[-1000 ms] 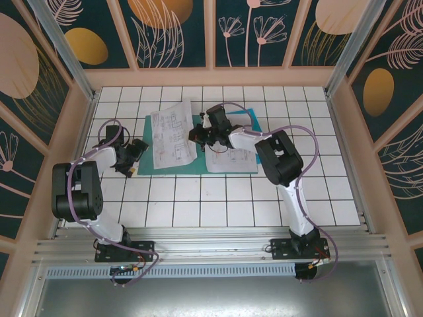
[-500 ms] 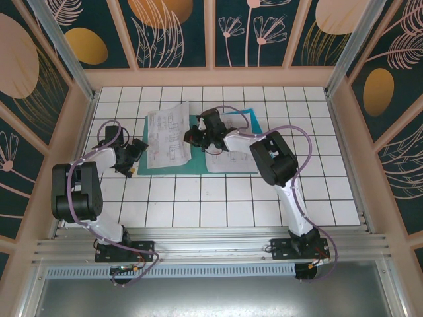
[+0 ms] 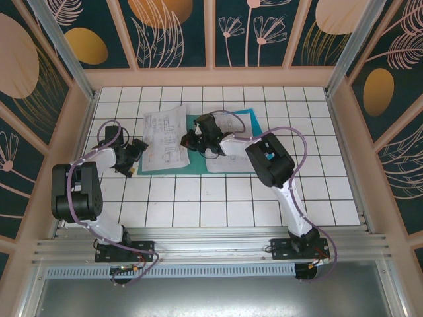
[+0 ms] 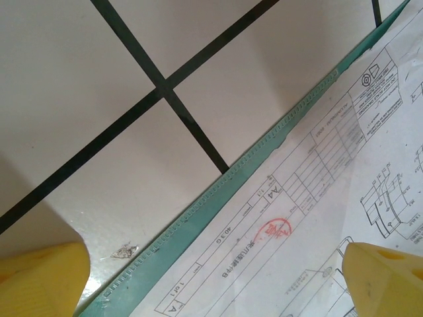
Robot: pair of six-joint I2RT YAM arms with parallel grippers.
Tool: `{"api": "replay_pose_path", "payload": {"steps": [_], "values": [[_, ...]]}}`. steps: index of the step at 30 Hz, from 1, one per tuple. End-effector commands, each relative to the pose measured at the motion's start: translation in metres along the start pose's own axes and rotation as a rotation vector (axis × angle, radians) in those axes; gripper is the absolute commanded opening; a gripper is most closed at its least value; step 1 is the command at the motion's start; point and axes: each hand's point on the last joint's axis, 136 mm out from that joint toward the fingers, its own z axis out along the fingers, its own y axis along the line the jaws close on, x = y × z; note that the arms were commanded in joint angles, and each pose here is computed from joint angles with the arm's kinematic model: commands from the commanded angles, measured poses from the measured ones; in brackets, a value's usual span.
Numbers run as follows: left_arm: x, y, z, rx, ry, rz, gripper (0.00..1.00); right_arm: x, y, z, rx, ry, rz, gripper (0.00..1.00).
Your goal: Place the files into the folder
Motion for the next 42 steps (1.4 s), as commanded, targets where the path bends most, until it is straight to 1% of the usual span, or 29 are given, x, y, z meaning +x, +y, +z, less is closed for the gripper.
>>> {"api": "replay_pose_path", "payload": {"steps": [1, 15, 23, 24, 28, 32, 36, 38, 42], "values": [[0.044, 0.011, 0.019, 0.008, 0.193, -0.043, 0.99, 0.0, 0.006, -0.001, -0.008, -0.041, 0.023, 0.0], [0.045, 0.011, 0.021, 0.016, 0.194, -0.047, 0.99, 0.019, 0.007, -0.006, 0.001, 0.004, 0.01, 0.0], [0.041, 0.003, 0.019, 0.038, 0.189, -0.042, 0.99, 0.021, 0.005, -0.009, 0.022, 0.008, 0.017, 0.0], [0.043, 0.008, 0.025, 0.02, 0.202, -0.048, 0.99, 0.022, 0.004, -0.01, 0.032, 0.009, 0.018, 0.0], [0.045, 0.002, 0.025, 0.037, 0.209, -0.045, 0.99, 0.023, 0.009, -0.011, 0.043, 0.007, 0.006, 0.0], [0.051, -0.008, 0.022, 0.054, 0.217, -0.027, 0.99, 0.024, 0.008, -0.013, 0.087, 0.0, 0.001, 0.0], [0.053, -0.009, 0.023, 0.056, 0.218, -0.031, 0.99, 0.025, 0.008, -0.017, 0.136, -0.004, 0.004, 0.0], [0.054, -0.009, 0.024, 0.058, 0.219, -0.031, 0.99, 0.027, 0.007, -0.017, 0.175, 0.008, 0.012, 0.0], [0.054, -0.012, 0.025, 0.062, 0.219, -0.029, 0.99, 0.035, 0.007, -0.015, 0.202, 0.043, 0.039, 0.0]]}}
